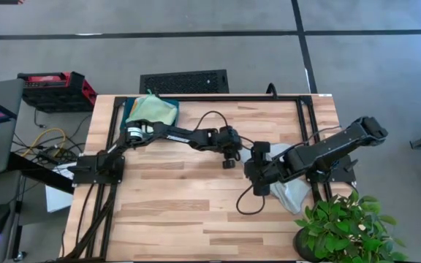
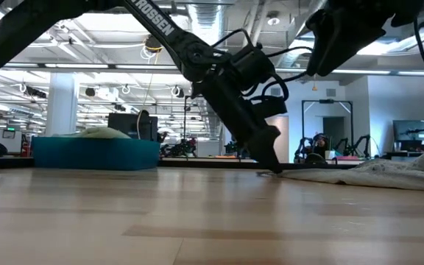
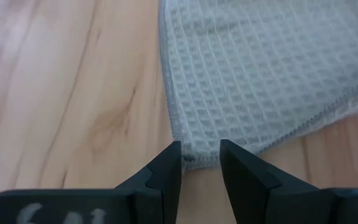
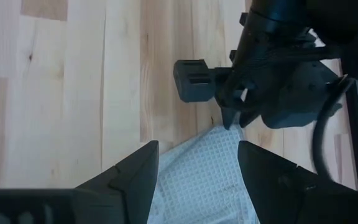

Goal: Fold microfiber towels
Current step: Fold the gray towel

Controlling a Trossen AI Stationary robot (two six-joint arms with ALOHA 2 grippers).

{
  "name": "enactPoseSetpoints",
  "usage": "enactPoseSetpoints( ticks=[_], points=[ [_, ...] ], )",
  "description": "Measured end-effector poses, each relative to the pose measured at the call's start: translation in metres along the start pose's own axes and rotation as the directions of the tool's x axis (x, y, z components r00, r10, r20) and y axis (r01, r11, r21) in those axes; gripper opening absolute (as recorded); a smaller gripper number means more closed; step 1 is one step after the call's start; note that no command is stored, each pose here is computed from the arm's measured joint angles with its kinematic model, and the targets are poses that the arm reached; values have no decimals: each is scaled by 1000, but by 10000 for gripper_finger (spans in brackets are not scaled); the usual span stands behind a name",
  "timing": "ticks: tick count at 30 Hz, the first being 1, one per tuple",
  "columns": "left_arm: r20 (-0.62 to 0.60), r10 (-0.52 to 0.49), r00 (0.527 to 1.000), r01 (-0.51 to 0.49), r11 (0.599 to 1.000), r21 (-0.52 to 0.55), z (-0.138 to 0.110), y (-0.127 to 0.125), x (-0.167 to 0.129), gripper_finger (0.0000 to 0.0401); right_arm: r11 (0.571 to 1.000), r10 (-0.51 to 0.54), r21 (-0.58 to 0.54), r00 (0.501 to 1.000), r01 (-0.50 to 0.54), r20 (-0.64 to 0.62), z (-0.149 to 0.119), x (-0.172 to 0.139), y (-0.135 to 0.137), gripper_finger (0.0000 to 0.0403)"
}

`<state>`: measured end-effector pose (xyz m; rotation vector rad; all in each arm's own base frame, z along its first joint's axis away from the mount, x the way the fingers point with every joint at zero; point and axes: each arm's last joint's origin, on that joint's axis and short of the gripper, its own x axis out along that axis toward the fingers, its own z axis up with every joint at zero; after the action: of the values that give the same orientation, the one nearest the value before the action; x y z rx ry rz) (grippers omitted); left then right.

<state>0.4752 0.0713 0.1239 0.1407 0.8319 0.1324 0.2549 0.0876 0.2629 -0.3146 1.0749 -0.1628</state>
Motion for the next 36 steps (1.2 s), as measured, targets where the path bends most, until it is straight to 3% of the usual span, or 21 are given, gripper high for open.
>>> enactPoseSetpoints(
  ticks=[6, 10, 15, 21, 24, 29, 36],
  points=[
    [-26, 7, 1000, -7, 1000, -5, -3, 0, 2, 103, 1000, 0, 1, 1000, 0, 0, 0, 0, 0, 244],
    [-64, 14, 998, -18, 998, -61, -7, 0, 3, 103, 1000, 0, 2, 1000, 0, 1, 0, 0, 0, 244],
    [-150, -8, 989, 1, 999, -47, -17, -3, 6, 103, 1000, 1, 3, 1000, -1, 3, 0, 0, 0, 244],
    [-159, -13, 987, 9, 1000, -26, -17, -7, 5, 101, 1000, 0, 4, 1000, 0, 4, 0, 0, 0, 244],
    [-196, -24, 980, 21, 1000, -17, -20, -10, 3, 80, 1000, 0, 3, 1000, 0, 3, 0, 0, 0, 244],
    [-295, -38, 955, 39, 999, -2, -26, -13, -3, 10, 1000, 0, 3, 1000, 0, 3, 0, 0, 0, 244],
    [-422, -6, 906, 46, 995, 85, -27, -28, -30, 3, 1000, 0, 13, 1000, 0, 2, 1, 2, -3, 244]
  ],
)
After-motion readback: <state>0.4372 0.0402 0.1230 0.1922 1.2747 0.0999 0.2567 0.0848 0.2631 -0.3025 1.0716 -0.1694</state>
